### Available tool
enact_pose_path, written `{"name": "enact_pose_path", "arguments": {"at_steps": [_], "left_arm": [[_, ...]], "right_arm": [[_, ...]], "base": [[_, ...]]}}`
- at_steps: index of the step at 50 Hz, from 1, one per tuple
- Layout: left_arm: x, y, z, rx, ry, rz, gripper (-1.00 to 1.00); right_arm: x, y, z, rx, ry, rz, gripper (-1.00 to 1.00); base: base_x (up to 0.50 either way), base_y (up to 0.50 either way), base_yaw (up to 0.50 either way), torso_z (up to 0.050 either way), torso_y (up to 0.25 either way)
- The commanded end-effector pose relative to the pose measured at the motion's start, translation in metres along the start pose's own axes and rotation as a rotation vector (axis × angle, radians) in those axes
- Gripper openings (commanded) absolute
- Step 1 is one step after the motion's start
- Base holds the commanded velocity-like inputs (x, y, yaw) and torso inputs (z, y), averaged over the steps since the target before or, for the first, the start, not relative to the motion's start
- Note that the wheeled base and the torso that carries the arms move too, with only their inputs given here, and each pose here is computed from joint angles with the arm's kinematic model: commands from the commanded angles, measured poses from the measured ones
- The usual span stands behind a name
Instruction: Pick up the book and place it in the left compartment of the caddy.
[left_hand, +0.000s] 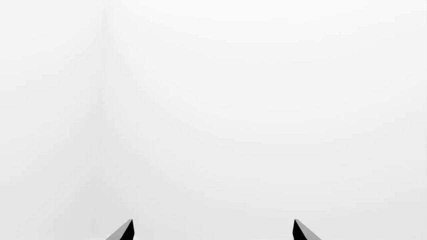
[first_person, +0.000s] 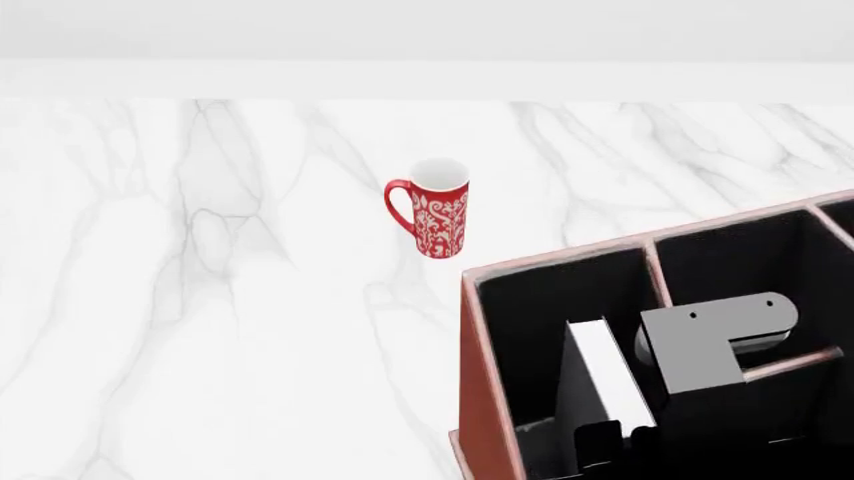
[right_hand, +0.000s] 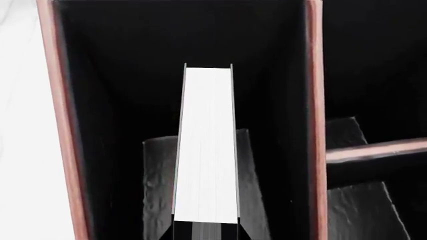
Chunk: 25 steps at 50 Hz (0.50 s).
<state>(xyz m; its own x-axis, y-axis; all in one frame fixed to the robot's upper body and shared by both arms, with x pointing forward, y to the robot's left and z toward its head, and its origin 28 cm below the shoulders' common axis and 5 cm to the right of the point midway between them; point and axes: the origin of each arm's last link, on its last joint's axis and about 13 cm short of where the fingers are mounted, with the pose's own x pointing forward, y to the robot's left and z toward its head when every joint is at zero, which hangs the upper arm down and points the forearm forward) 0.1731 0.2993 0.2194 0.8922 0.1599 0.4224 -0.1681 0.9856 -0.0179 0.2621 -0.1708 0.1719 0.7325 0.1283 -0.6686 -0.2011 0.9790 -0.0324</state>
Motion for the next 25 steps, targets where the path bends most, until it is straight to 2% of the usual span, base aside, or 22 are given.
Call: {"name": "enact_pose_path", "arguments": {"at_steps": [1,25], "left_arm": [[0.0,0.0,0.0,0.0,-0.001,0.0,1.0],[0.0,0.0,0.001,0.0,-0.003,-0.001,1.0]], "right_arm": [[0.0,-0.004,0.008,-0.026,-0.062,-0.019,-1.0],[0.011,-0.005,0.002,-0.003,-0.067,-0.006,-1.0]], "base": [[0.0,0.0,0.0,0.0,0.0],[0.0,0.0,0.0,0.0,0.001]]}}
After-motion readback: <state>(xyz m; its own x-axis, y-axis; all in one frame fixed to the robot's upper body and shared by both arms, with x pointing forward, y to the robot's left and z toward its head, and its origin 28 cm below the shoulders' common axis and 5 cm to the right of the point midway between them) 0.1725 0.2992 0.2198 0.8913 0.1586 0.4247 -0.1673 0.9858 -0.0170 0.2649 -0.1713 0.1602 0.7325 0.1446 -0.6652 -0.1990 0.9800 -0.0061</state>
